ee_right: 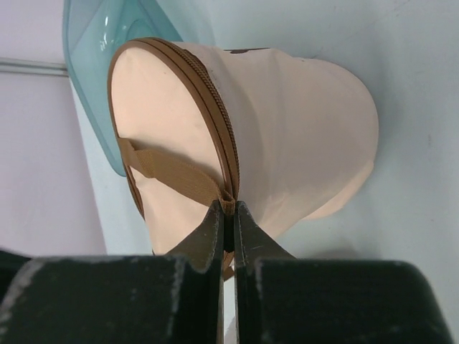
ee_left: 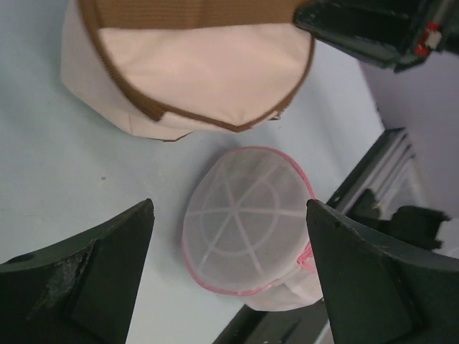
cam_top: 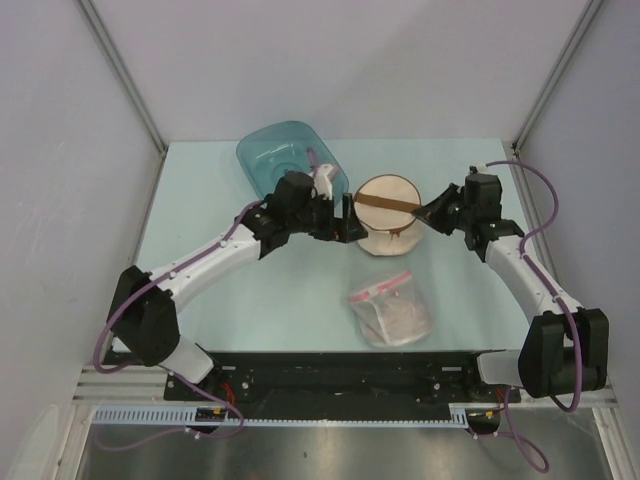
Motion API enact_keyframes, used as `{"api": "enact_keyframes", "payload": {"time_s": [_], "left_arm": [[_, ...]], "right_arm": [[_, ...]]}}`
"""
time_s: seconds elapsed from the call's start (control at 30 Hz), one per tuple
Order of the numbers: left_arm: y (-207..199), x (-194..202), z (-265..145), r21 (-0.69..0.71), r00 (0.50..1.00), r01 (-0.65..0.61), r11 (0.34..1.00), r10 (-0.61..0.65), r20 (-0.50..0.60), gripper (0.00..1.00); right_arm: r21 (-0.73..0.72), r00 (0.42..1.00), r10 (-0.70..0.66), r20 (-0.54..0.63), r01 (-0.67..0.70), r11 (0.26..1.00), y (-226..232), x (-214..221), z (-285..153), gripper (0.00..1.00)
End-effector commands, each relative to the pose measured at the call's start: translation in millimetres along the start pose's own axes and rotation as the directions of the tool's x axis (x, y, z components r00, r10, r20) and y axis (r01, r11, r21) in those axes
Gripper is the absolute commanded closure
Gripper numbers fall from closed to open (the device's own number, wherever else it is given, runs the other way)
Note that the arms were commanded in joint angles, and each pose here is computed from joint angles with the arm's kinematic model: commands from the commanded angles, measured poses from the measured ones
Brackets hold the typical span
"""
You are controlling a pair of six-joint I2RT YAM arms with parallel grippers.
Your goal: Unzip the laundry bag and remove the bra
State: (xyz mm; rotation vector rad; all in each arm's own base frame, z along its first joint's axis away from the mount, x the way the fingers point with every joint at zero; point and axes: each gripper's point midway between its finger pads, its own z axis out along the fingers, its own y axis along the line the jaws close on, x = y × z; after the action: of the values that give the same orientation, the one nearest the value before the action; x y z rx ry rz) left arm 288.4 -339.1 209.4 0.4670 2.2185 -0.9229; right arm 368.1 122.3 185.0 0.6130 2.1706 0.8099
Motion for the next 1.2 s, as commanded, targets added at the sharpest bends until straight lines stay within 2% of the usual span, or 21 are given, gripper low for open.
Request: {"api": "enact_keyframes", "payload": {"time_s": [0.0, 0.13, 0.27, 0.33, 0.5, 0.6, 0.7, 0.87, 0.97, 1.17], "left_arm": [[-5, -21, -1, 0.234, 0.94, 0.333, 0.913, -0.34, -0.012, 0.09], [-4, -27, 12, 0.205, 0.908, 0.418, 0.885, -0.417, -0.046, 0.09], [1, -14, 30, 0.178, 0.858, 0.513, 0.84, -0.496, -0.135, 0.09], [0, -12, 35, 0.17, 0.852, 0.523, 0.835, -0.505, -0.14, 0.09], [18, -23, 49, 0.087, 0.863, 0.506, 0.858, -0.503, -0.055, 0.06], [14, -34, 55, 0.086, 0.874, 0.487, 0.869, -0.484, -0.055, 0.05], [17, -38, 68, 0.02, 0.875, 0.483, 0.875, -0.483, -0.022, 0.06], [13, -39, 84, 0.025, 0.859, 0.511, 0.859, -0.51, -0.038, 0.13], [13, -34, 88, -0.013, 0.874, 0.484, 0.875, -0.484, -0.039, 0.12], [16, -24, 96, -0.023, 0.859, 0.508, 0.861, -0.509, -0.051, 0.1]], "right_arm": [[-0.125, 0.997, 0.045, 0.056, -0.037, 0.991, 36, -26, -8, 1.0], [-0.098, 0.993, 0.095, 0.063, -0.089, 0.991, 27, -23, -8, 1.0], [-0.091, 0.985, 0.151, 0.078, -0.144, 0.985, 18, -18, -8, 1.0], [-0.09, 0.982, 0.172, 0.084, -0.164, 0.982, 13, -15, -7, 1.0], [-0.097, 0.982, 0.166, 0.092, -0.157, 0.983, 12, -16, -5, 1.0], [-0.099, 0.982, 0.172, 0.082, -0.164, 0.981, 13, -15, -6, 1.0], [-0.101, 0.979, 0.185, 0.081, -0.177, 0.979, 12, -13, -6, 1.0], [-0.113, 0.964, 0.249, 0.09, -0.238, 0.965, 13, -11, -14, 1.0], [-0.132, 0.948, 0.301, 0.104, -0.286, 0.949, 9, -4, -25, 1.0], [-0.112, 0.925, 0.338, 0.172, -0.323, 0.94, -6, 3, -46, 1.0]]}}
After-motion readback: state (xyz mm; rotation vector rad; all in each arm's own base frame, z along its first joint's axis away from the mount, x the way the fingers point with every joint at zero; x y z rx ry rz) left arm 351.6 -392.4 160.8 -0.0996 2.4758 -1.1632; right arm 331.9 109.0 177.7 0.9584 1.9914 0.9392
